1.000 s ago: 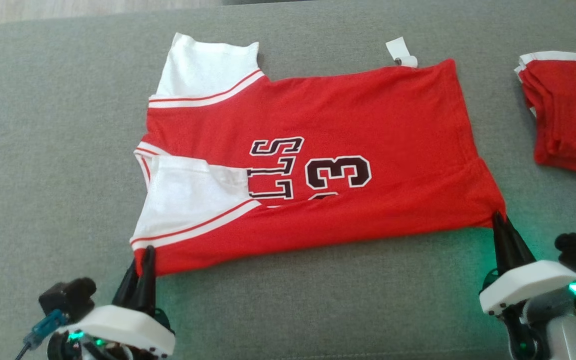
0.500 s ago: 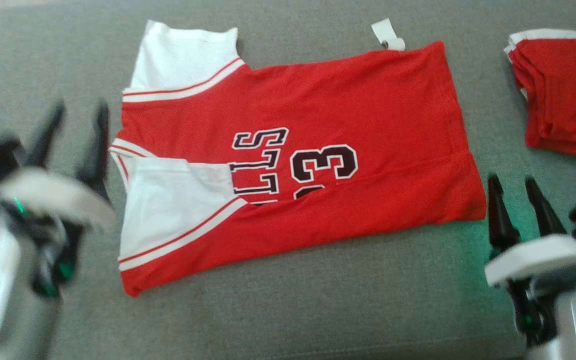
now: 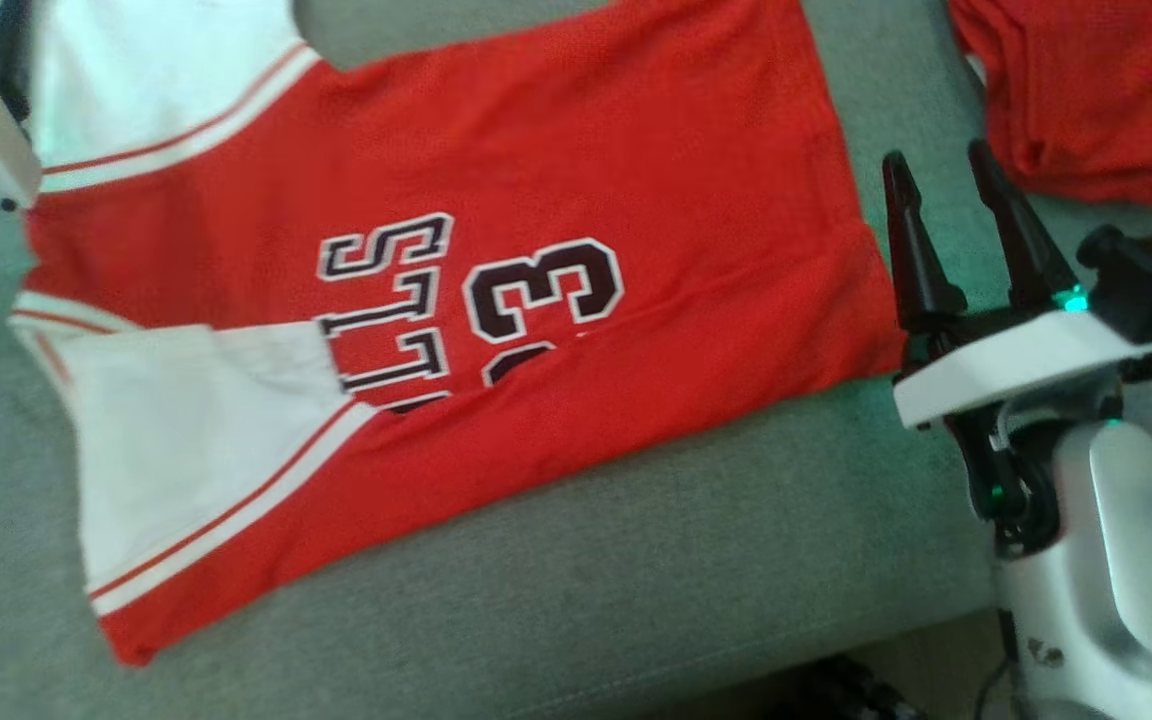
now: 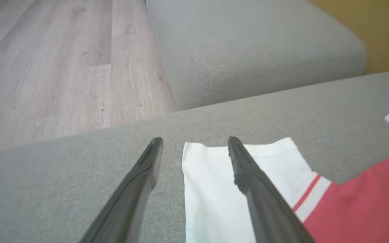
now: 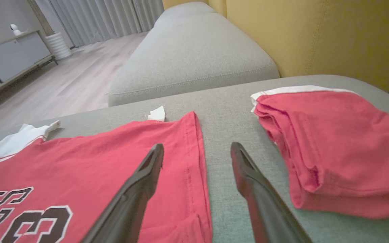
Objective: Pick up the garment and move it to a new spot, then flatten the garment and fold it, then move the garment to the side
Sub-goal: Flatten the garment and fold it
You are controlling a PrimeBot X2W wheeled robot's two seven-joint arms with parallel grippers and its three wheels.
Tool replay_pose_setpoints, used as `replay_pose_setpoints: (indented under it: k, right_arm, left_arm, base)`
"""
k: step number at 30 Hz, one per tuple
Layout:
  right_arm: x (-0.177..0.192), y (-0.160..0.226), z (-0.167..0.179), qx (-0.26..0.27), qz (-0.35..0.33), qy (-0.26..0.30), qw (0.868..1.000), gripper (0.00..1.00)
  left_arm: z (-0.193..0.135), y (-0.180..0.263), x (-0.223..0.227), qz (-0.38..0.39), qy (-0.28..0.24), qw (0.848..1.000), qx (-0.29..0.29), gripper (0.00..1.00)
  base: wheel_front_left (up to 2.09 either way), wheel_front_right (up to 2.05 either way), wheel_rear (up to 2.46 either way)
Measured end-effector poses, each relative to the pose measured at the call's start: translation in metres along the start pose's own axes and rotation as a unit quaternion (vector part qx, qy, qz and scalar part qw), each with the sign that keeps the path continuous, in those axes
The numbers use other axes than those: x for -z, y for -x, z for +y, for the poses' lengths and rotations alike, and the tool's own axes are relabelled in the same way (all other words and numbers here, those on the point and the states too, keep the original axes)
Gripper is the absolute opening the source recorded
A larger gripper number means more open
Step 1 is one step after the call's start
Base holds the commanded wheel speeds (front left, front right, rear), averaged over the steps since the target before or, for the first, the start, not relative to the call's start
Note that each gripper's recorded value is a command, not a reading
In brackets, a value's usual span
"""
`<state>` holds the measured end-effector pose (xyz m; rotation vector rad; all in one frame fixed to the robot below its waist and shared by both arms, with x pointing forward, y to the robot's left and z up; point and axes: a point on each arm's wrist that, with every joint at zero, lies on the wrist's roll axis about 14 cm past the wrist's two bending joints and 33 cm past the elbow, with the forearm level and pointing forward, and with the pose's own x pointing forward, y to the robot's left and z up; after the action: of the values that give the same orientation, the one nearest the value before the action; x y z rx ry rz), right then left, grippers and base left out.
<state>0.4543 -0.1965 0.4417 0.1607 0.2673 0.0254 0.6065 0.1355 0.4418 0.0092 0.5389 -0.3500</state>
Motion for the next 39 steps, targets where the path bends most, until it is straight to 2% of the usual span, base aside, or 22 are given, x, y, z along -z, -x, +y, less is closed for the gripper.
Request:
replay_pose_setpoints:
  k: [10, 17, 18, 19, 20, 21, 22, 31, 39]
  right_arm:
    - [0.011, -0.003, -0.023, 0.03, 0.017, 0.016, 0.999, 1.0]
    - [0.011, -0.001, -0.021, 0.025, 0.017, 0.02, 0.999, 1.0]
    - [0.01, -0.001, -0.02, 0.024, 0.016, 0.02, 0.999, 1.0]
    - [0.01, -0.001, -0.019, 0.023, 0.016, 0.02, 0.999, 1.0]
    - [0.01, -0.002, -0.017, 0.02, 0.016, 0.021, 0.999, 1.0]
    - [0.01, -0.002, -0.014, 0.016, 0.015, 0.021, 1.0, 1.0]
    - [0.009, -0.002, -0.012, 0.013, 0.015, 0.021, 1.0, 1.0]
    - [-0.003, -0.022, 0.005, -0.016, 0.013, 0.048, 0.999, 1.0]
    - [-0.022, -0.081, 0.015, -0.039, 0.054, 0.126, 0.99, 1.0]
  left_arm:
    - [0.0, -0.056, 0.055, 0.093, 0.002, 0.996, 0.002, 1.0]
    - [0.006, -0.06, 0.065, 0.122, 0.0, 0.992, -0.012, 1.0]
    - [0.006, -0.06, 0.066, 0.127, -0.001, 0.992, -0.011, 0.88]
    - [0.005, -0.059, 0.067, 0.131, -0.003, 0.991, -0.011, 0.49]
    - [0.004, -0.059, 0.068, 0.135, -0.006, 0.991, -0.01, 0.42]
    - [0.003, -0.058, 0.068, 0.139, -0.007, 0.99, -0.008, 0.14]
    - [0.003, -0.058, 0.069, 0.142, -0.006, 0.99, -0.007, 0.0]
    - [-0.003, -0.049, 0.056, 0.105, -0.001, 0.994, 0.0, 0.0]
    - [-0.012, -0.024, 0.021, 0.017, -0.002, 1.0, 0.02, 0.0]
  base:
    - [0.0, 0.0, 0.0]
    - [0.0, 0.0, 0.0]
    - [0.0, 0.0, 0.0]
    - [0.0, 0.0, 0.0]
    - [0.0, 0.0, 0.0]
    - [0.0, 0.0, 0.0]
    - [0.0, 0.0, 0.0]
    - [0.0, 0.0, 0.0]
    - [0.0, 0.0, 0.0]
